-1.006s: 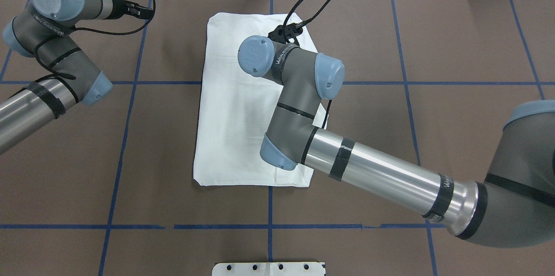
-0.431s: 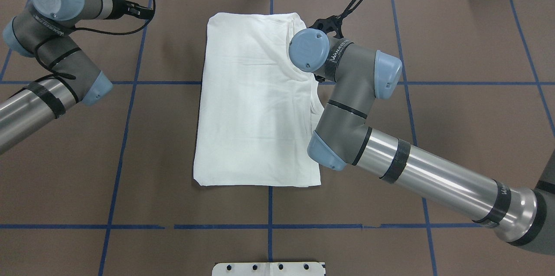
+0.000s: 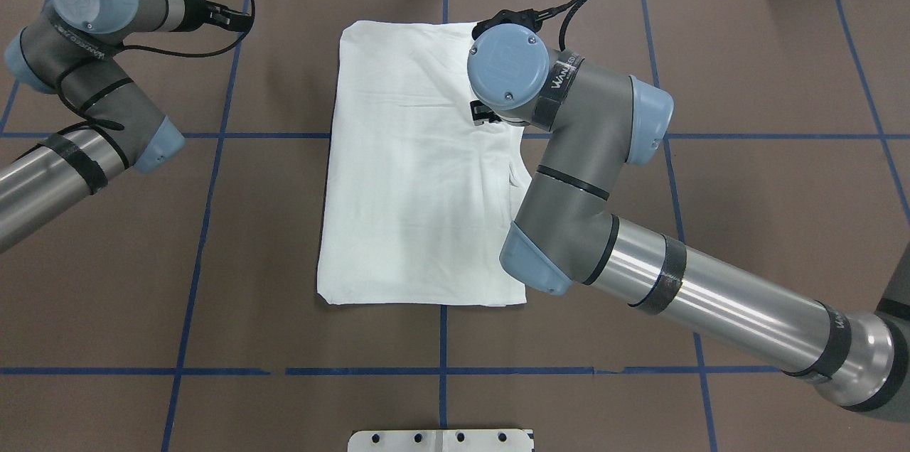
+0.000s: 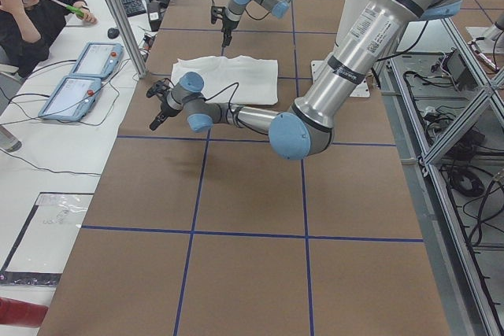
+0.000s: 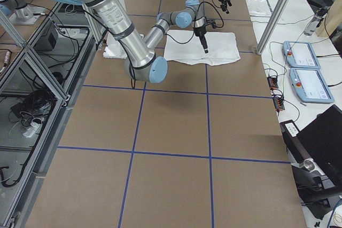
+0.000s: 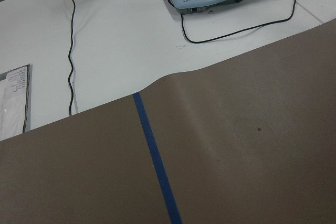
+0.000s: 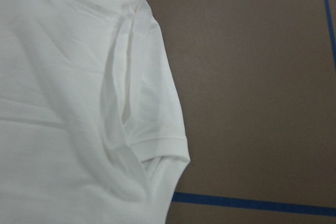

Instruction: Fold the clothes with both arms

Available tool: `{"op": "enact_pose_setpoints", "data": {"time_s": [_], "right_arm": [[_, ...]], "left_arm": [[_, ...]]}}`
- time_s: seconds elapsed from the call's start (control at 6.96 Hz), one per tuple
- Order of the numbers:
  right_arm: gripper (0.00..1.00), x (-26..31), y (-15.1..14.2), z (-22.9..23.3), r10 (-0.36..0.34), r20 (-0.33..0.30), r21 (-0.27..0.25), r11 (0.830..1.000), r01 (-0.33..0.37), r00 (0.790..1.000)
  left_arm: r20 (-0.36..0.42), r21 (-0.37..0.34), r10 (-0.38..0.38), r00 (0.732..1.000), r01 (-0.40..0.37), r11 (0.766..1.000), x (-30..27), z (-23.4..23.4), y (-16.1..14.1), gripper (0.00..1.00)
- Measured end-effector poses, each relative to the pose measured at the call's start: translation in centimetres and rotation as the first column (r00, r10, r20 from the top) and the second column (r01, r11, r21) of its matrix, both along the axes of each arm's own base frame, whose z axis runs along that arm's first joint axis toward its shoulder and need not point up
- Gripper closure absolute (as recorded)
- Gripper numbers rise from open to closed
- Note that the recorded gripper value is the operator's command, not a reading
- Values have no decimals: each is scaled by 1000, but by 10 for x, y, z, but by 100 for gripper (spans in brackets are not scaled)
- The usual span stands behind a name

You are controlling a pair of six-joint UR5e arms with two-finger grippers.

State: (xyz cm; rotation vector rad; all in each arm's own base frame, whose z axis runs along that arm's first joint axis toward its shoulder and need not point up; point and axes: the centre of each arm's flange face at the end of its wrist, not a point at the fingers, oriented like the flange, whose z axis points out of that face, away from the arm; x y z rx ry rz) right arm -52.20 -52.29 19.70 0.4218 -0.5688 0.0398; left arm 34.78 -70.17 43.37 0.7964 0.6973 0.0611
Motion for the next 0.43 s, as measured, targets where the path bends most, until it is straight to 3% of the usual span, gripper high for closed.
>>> {"op": "enact_pose_setpoints", "data": {"time_s": [0.14,0.43], "right_arm": [[0,-12,-10,-5,17,69,23,1000,-19,997],[0,-43,-58,-2,51,93,34,998,-55,994]], "left_arm": [[-1,0,0,1000,0,1000,0,0,0,0],[1,-1,0,1000,0,1000,0,1,0,0]]}}
